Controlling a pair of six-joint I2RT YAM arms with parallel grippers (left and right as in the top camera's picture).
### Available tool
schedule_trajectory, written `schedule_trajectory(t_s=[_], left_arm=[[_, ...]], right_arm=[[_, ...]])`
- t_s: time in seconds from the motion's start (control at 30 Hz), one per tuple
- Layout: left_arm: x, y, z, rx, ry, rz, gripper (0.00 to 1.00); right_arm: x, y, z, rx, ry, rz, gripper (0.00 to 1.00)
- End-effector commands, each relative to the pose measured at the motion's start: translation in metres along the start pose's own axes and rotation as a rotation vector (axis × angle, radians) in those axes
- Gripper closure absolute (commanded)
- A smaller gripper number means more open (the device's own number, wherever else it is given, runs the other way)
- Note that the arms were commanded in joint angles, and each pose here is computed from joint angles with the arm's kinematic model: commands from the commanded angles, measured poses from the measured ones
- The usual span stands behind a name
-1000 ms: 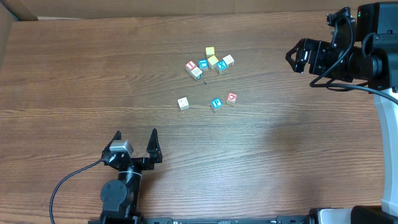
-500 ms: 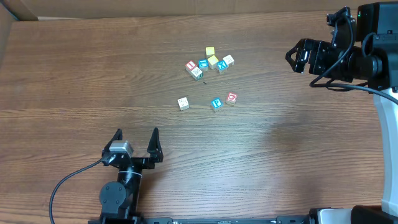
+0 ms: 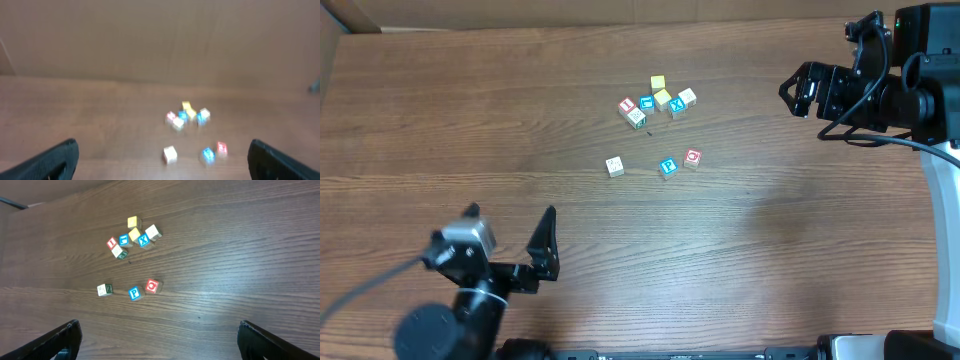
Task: Flip 3 blocks
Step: 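Reach the left gripper toward the white block near the cluster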
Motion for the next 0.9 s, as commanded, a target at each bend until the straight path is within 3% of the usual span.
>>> schedule_trajectory(t_s=[0.0, 0.17, 0.37, 0.4, 0.47, 0.67, 0.7, 0.73, 0.77, 0.8, 0.87], left_arm=[[-0.010, 0.039, -0.014, -0.072, -0.044, 0.181, 0.00], [-0.035, 0.049, -0.017, -0.034, -0.030, 0.485, 0.00], [-0.078, 0.020, -0.025, 0.047, -0.116, 0.774, 0.00], [-0.086, 0.014, -0.024, 0.057, -0.115, 0.815, 0.10], [-0.099, 0.001, -0.022, 0.072, -0.104, 0.889, 0.96], [-0.139, -0.040, -0.011, 0.177, 0.031, 1.096, 0.95], [-0.144, -0.047, -0.008, 0.183, 0.064, 1.119, 0.89], [-0.149, -0.054, -0.006, 0.186, 0.093, 1.144, 0.78], [-0.152, -0.059, -0.006, 0.186, 0.107, 1.164, 0.49], [-0.156, -0.066, -0.006, 0.184, 0.117, 1.189, 0.29], [-0.166, -0.078, -0.007, 0.180, 0.118, 1.228, 0.11]], right_arm=[[0.014, 0.005, 0.006, 0.012, 0.013, -0.048, 0.00], [0.014, 0.005, 0.006, 0.012, 0.013, -0.048, 0.00], [0.014, 0.005, 0.006, 0.013, 0.013, -0.048, 0.00], [0.014, 0.005, 0.006, 0.012, 0.013, -0.048, 0.00], [0.014, 0.005, 0.006, 0.012, 0.013, -0.048, 0.00], [0.014, 0.005, 0.006, 0.012, 0.013, -0.048, 0.00], [0.014, 0.005, 0.006, 0.012, 0.013, -0.048, 0.00], [0.014, 0.005, 0.006, 0.012, 0.013, -0.048, 0.00], [0.014, 0.005, 0.006, 0.012, 0.013, -0.048, 0.00], [0.014, 0.005, 0.006, 0.012, 0.013, -0.048, 0.00], [0.014, 0.005, 0.006, 0.013, 0.013, -0.048, 0.00]])
Point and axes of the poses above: each gripper's point midway between its finger pads, its own x axis back along the fingers, its own z axis along the line the jaws close on, y = z × x, the point moved 5 cm from there along x, back along the fingers
